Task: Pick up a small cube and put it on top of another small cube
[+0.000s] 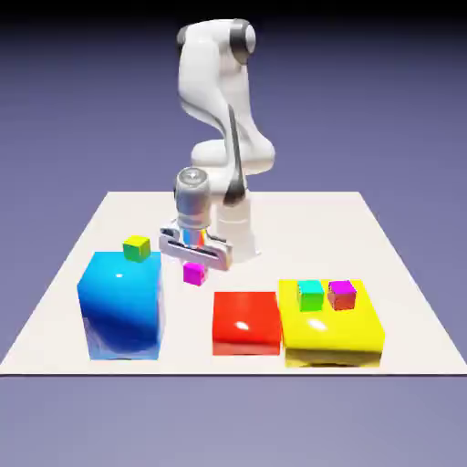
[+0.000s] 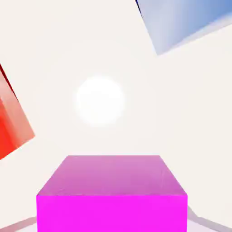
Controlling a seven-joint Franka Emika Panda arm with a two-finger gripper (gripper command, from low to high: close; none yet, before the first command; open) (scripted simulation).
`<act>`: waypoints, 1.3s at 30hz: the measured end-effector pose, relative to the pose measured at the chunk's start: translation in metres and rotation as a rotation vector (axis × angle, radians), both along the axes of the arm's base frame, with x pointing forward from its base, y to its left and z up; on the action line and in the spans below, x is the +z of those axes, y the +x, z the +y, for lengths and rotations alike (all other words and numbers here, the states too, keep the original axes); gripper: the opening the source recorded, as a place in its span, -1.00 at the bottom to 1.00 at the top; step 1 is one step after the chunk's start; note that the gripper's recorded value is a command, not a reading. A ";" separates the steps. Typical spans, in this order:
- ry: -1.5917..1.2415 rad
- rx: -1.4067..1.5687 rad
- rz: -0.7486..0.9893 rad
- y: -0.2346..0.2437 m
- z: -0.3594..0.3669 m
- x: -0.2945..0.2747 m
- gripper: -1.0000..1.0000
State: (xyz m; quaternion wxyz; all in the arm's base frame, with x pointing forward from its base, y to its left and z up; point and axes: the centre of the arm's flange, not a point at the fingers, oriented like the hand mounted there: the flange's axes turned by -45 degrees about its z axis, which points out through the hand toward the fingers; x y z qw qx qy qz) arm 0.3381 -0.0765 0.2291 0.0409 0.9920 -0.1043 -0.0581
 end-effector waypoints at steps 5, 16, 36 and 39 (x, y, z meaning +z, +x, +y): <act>-0.010 0.345 0.029 0.053 0.061 0.026 -1.00; 0.062 1.131 0.070 0.098 0.277 0.088 -1.00; 0.096 1.745 0.059 -0.040 0.490 0.123 -1.00; 0.096 1.749 0.059 -0.042 0.491 0.123 -1.00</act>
